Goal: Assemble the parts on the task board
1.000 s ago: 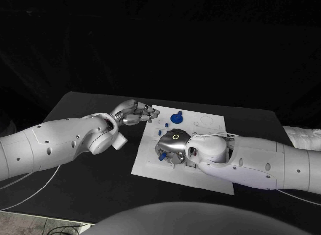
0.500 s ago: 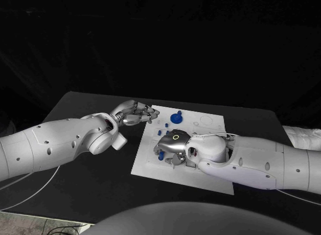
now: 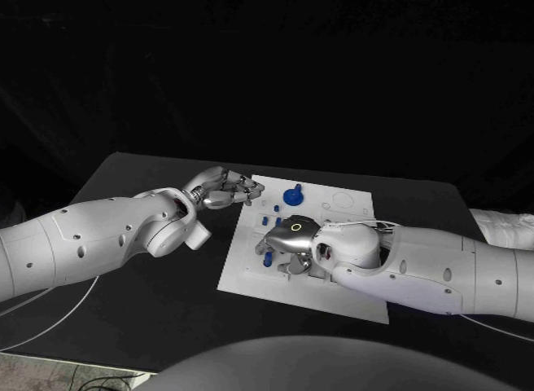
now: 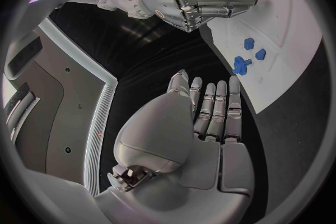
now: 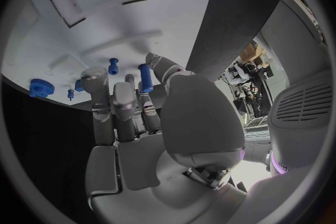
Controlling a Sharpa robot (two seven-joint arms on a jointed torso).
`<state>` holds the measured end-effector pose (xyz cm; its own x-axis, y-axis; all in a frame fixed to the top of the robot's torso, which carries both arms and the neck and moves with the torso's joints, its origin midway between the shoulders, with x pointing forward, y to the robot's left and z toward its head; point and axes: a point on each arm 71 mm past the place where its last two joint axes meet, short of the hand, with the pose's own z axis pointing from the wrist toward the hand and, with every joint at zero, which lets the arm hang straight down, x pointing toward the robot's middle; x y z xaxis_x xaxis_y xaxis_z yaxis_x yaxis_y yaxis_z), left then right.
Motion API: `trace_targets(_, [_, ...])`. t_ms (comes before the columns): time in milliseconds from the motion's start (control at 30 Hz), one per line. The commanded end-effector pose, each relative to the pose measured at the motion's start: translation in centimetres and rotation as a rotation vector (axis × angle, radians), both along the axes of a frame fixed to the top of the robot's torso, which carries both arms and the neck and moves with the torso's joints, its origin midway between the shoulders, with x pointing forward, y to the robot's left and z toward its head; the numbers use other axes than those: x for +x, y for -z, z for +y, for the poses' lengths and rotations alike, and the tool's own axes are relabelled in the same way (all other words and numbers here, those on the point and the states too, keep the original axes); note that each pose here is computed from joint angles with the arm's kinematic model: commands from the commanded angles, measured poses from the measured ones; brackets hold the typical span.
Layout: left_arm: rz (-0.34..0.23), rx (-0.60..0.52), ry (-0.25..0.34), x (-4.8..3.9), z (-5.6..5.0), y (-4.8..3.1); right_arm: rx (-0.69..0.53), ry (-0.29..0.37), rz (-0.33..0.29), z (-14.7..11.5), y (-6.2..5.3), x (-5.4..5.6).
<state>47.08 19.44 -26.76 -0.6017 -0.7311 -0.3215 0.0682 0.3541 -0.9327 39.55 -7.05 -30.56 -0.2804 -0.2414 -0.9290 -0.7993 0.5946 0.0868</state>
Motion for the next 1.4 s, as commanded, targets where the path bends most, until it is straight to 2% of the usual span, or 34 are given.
trace_targets(33, [0.008, -0.010, 0.013, -0.08, -0.2, -0.03, 0.064, 0.001, -0.018, -0.4, -0.4, 0.1])
trace_targets(167, [0.006, -0.009, 0.010, -0.06, -0.1, -0.04, 0.143, 0.017, -0.034, -1.6, -1.1, 0.2])
trace_targets(300, [0.004, -0.010, 0.007, -0.06, 0.0, -0.06, 0.244, 0.055, -0.041, -3.6, -2.7, 0.5])
trace_targets(400, [0.003, -0.008, 0.004, -0.06, 0.1, -0.05, 0.312, 0.113, -0.036, -6.3, -4.6, 1.0])
trace_targets(500, [0.002, -0.007, 0.001, -0.02, 0.2, -0.05, 0.347, 0.173, -0.025, -8.8, -6.1, 1.5])
trace_targets(667, [-0.004, -0.009, -0.001, 0.04, 0.2, -0.07, 0.422, 0.312, 0.030, -13.1, -7.6, 2.1])
trace_targets(733, [-0.005, -0.010, 0.001, 0.06, 0.1, -0.06, 0.446, 0.373, 0.029, -14.7, -7.8, 2.3])
trace_targets(867, [-0.004, -0.013, 0.006, 0.05, -0.2, 0.04, 0.392, 0.460, -0.001, -17.0, -7.7, 2.7])
trace_targets(967, [-0.001, -0.014, 0.011, 0.00, -0.4, 0.10, 0.323, 0.518, 0.007, -18.2, -7.3, 2.8])
trace_targets(1233, [0.003, -0.015, 0.015, -0.03, -0.5, 0.20, 0.048, 0.669, 0.114, -19.4, -5.4, 2.7])
trace_targets(1400, [0.007, -0.015, 0.020, -0.05, -0.5, 0.24, -0.103, 0.724, 0.175, -19.5, -4.4, 2.8])
